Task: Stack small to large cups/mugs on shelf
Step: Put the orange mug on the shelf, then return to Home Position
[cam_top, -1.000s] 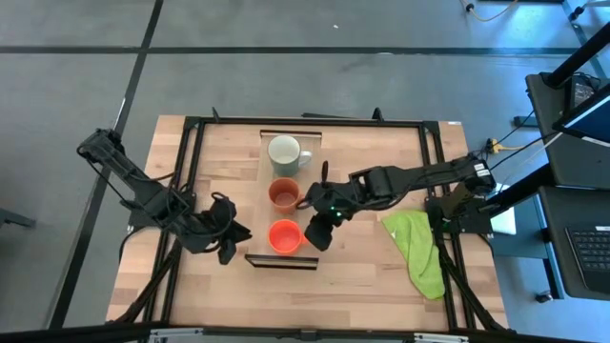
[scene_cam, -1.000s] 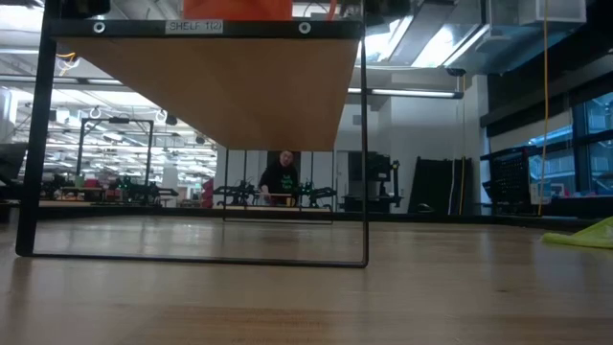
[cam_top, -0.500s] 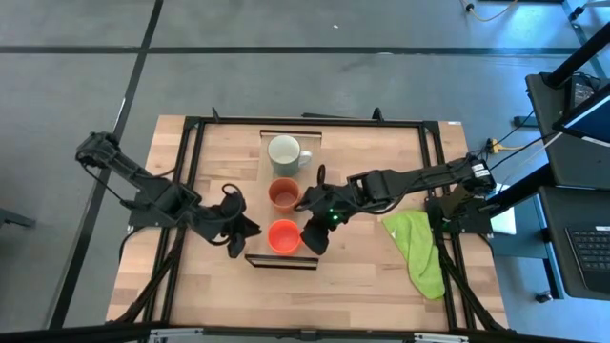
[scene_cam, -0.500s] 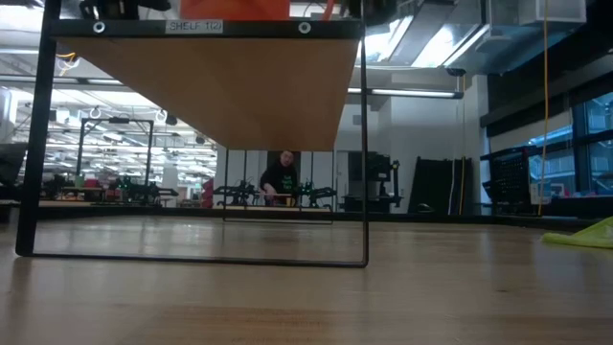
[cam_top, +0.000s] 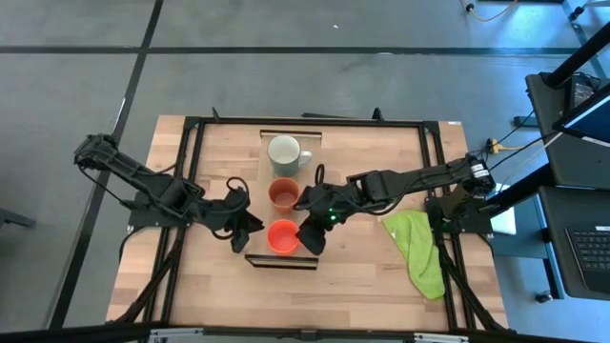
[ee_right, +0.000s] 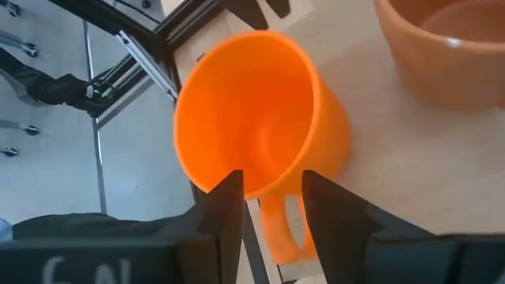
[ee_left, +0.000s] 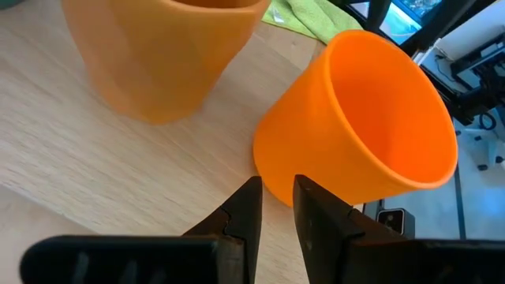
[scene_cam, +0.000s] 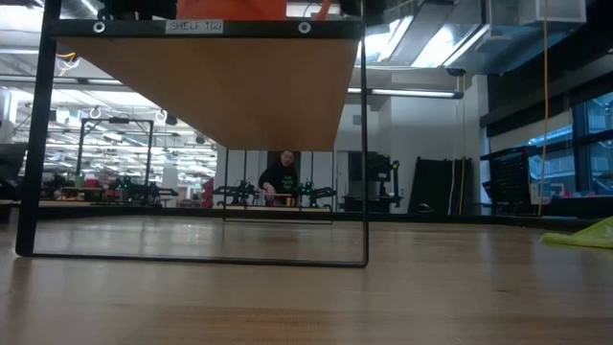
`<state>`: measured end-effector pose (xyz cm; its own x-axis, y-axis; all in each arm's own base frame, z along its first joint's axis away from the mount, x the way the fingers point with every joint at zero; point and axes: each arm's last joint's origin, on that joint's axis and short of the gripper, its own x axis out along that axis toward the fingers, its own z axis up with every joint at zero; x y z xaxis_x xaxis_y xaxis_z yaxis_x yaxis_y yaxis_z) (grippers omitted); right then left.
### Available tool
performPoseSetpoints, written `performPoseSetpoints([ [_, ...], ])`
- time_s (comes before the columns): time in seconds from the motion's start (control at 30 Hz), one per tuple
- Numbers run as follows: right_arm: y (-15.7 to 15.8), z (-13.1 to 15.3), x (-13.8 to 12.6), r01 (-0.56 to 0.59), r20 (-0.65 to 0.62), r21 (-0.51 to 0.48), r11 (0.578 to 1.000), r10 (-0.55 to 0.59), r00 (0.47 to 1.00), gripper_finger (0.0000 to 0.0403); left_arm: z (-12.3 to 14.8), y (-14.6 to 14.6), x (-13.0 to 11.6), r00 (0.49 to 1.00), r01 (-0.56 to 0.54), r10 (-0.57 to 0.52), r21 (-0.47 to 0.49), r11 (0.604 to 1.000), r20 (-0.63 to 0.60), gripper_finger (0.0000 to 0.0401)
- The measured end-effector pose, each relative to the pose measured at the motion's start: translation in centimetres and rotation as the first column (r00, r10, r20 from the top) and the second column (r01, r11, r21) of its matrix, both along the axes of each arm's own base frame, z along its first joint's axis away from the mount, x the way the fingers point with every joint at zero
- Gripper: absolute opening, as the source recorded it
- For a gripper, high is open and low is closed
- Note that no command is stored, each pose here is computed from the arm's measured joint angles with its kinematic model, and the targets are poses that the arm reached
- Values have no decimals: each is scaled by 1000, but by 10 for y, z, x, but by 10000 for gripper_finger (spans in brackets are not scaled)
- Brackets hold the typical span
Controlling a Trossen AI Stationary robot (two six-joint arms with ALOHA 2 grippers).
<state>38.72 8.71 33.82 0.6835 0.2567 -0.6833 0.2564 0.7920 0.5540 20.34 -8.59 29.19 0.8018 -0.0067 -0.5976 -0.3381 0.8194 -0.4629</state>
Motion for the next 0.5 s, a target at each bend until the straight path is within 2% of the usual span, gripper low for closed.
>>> performPoseSetpoints([
  [0.33,1,6,5,-12,93,-15,1000,13,996,132,0,0,0,1000,0,0,0,1000,0,69],
  [0.5,0,4,4,-16,69,-24,1000,18,997,132,0,-1,0,1000,17,-17,-13,1000,-6,69],
])
